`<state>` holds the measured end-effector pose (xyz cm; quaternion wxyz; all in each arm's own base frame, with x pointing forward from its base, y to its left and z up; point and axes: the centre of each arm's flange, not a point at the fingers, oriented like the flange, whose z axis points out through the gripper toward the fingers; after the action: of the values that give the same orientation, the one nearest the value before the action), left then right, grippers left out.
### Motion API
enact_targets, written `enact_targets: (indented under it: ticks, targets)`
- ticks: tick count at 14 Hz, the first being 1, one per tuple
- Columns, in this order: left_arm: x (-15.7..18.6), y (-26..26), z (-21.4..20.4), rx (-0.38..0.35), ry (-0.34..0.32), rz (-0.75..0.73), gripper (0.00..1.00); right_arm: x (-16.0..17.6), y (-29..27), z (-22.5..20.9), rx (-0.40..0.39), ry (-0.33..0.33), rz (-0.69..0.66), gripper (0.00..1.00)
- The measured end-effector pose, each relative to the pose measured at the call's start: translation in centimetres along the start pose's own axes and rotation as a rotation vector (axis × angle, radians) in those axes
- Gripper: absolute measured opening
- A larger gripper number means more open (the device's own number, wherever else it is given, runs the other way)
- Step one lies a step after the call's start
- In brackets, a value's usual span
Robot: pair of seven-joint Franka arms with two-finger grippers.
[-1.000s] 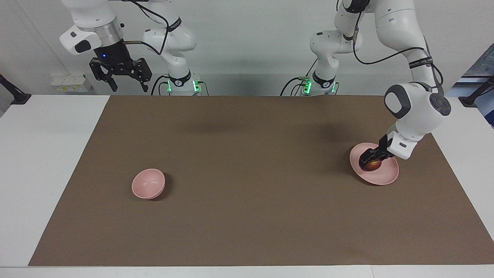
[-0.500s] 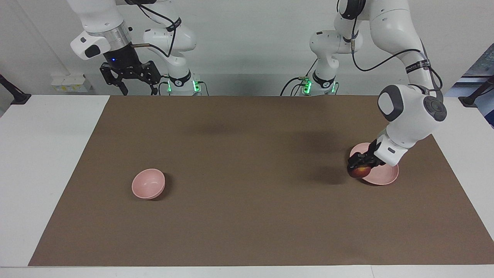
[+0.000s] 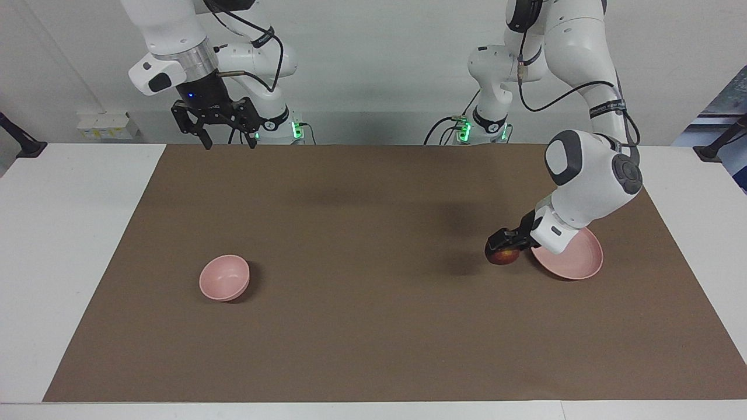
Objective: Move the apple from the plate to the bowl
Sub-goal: 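Lift the apple with the left gripper while the right gripper approaches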
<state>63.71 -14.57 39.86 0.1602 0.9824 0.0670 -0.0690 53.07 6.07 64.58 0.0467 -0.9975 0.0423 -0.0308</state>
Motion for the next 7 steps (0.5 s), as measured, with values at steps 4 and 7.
enact_targets:
  ticks: [4, 7]
  targets:
    - [-1.9, 4.3, 1.4, -0.077, -0.071, -0.070, 0.81, 0.3, -0.2, 0.2, 0.026, 0.014, 0.017, 1.00]
    - [-2.1, 5.2, 1.1, -0.206, -0.123, -0.186, 0.81, 0.7, -1.2, 1.4, 0.136, -0.001, 0.077, 1.00]
